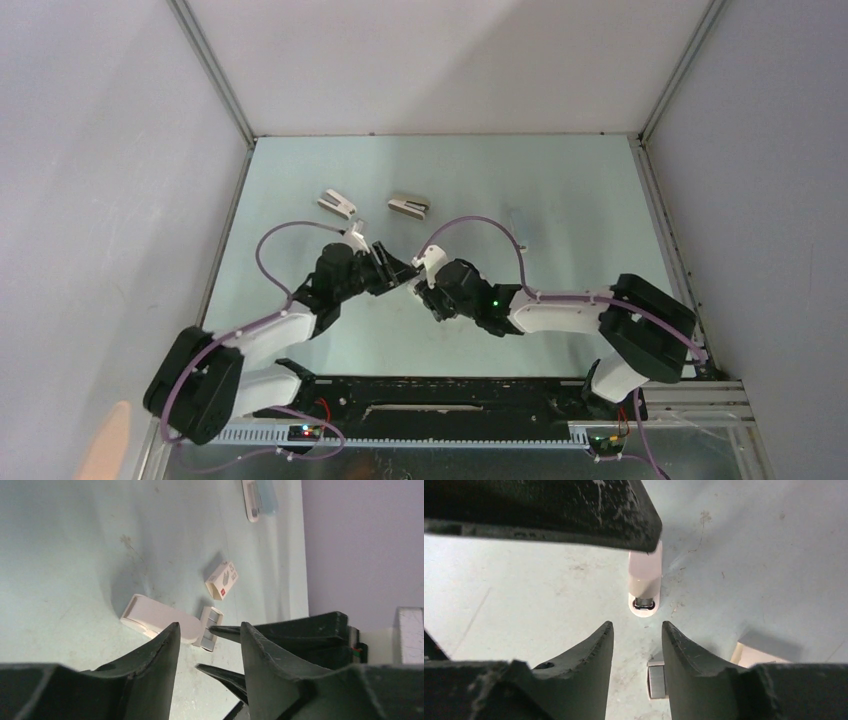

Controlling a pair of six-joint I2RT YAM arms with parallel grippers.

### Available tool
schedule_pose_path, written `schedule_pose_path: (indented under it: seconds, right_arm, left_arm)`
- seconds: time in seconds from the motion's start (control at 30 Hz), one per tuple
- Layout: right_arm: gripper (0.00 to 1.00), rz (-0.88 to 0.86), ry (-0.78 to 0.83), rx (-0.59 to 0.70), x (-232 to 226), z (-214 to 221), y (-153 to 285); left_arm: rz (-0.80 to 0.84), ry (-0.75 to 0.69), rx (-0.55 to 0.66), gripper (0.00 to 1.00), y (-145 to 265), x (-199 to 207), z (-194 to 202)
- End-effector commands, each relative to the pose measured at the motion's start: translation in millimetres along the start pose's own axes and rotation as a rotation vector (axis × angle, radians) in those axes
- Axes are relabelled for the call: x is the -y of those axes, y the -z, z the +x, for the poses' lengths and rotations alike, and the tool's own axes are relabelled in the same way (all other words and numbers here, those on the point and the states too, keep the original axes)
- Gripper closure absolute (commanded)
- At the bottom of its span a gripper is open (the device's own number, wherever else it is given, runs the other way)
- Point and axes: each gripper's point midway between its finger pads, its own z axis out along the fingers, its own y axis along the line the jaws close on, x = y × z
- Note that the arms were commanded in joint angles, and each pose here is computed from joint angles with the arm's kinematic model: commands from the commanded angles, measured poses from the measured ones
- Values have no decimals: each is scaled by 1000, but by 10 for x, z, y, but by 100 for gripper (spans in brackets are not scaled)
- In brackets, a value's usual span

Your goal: Load the staples into the stapler

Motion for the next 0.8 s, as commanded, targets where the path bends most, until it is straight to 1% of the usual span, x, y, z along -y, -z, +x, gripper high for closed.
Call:
schedule_pose_path:
  seconds: [0.0,0.1,0.23,0.33,0.47,0.57,0.77]
  right_arm:
    - [55,-10,-35,20,-57,-132,238]
    - [54,-20,-62,10,-82,-208,347]
    - [55,-4,-55,-23,-80,-363,433]
    - [56,25,-37,-24,-39,-533,432]
    - [57,38,-38,-25,27,-732,353]
    - [58,43,-46,-44,91,-805,253]
    - [59,38,-33,-115,108,-764,57]
  left_arm:
    - [-98,-137,110,45,192,27,-297]
    - [-171,-205,201,34,455,55,-503]
    - [-283,-282,329,21,875,72,-772]
    - [-354,-333,393,14,1196,94,-906]
    - [-400,-400,460,8,1615,267,-1072]
    - [-444,-457,519,1,1951,356,-1182]
    - [-547,-568,634,0,2448,358,-1341]
